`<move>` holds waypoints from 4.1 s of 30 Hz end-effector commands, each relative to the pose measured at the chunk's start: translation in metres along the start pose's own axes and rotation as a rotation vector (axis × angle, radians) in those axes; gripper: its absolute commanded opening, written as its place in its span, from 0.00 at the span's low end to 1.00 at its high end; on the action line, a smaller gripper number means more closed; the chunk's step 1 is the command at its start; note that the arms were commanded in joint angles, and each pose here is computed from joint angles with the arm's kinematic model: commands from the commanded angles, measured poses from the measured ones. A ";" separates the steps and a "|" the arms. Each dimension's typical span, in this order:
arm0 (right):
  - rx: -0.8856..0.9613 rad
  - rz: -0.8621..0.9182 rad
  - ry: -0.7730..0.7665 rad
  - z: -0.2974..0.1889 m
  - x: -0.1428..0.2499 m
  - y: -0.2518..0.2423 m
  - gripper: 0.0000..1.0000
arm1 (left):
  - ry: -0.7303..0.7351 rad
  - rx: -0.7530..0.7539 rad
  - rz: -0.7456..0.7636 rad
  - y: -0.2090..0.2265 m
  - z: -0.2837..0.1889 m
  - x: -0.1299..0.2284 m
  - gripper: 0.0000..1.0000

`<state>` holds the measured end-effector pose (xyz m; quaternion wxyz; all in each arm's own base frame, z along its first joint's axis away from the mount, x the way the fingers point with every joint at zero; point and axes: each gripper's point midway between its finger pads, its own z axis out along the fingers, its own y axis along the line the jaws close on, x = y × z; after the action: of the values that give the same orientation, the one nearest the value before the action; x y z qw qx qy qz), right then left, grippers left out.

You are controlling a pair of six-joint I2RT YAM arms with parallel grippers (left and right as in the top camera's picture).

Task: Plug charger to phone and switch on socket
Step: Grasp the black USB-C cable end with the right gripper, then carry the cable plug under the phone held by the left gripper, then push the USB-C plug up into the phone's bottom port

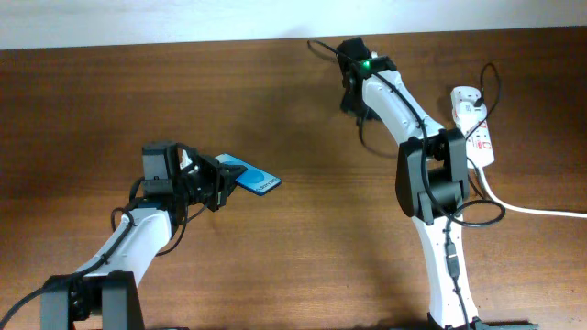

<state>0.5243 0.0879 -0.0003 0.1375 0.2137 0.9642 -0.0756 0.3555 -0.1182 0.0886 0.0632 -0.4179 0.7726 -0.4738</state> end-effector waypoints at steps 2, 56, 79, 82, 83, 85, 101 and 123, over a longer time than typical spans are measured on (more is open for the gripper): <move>0.089 -0.126 0.480 0.017 0.124 -0.024 0.24 | 0.004 0.022 0.037 -0.011 -0.001 -0.001 0.00; -0.836 -0.943 0.398 -0.347 0.268 -0.029 0.05 | 0.572 0.515 0.715 -0.157 -0.009 0.089 0.00; -0.918 -0.668 0.255 -0.342 0.239 0.016 0.04 | 0.625 0.562 0.665 -0.181 -0.038 0.096 0.00; -0.929 -0.671 0.260 -0.344 0.241 0.016 0.04 | 0.639 0.541 0.608 -0.181 -0.038 0.096 0.00; -0.949 -0.685 0.264 -0.347 0.242 0.017 0.04 | 0.635 0.544 0.608 -0.182 -0.038 0.096 0.00; -0.982 -0.706 0.273 -0.351 0.246 0.019 0.04 | 0.624 0.548 0.590 -0.184 -0.037 0.094 0.00; -0.993 -0.707 0.283 -0.353 0.247 0.019 0.04 | 0.620 0.525 0.519 -0.183 -0.032 0.090 0.00; -0.994 -0.706 0.287 -0.346 0.245 0.027 0.04 | 0.636 0.514 0.519 -0.181 -0.033 0.092 0.00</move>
<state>0.2451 0.2757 0.2540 0.0627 -0.1940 0.9094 0.3626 0.3862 -0.1975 0.2645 0.0320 -0.0274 0.6915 -0.7211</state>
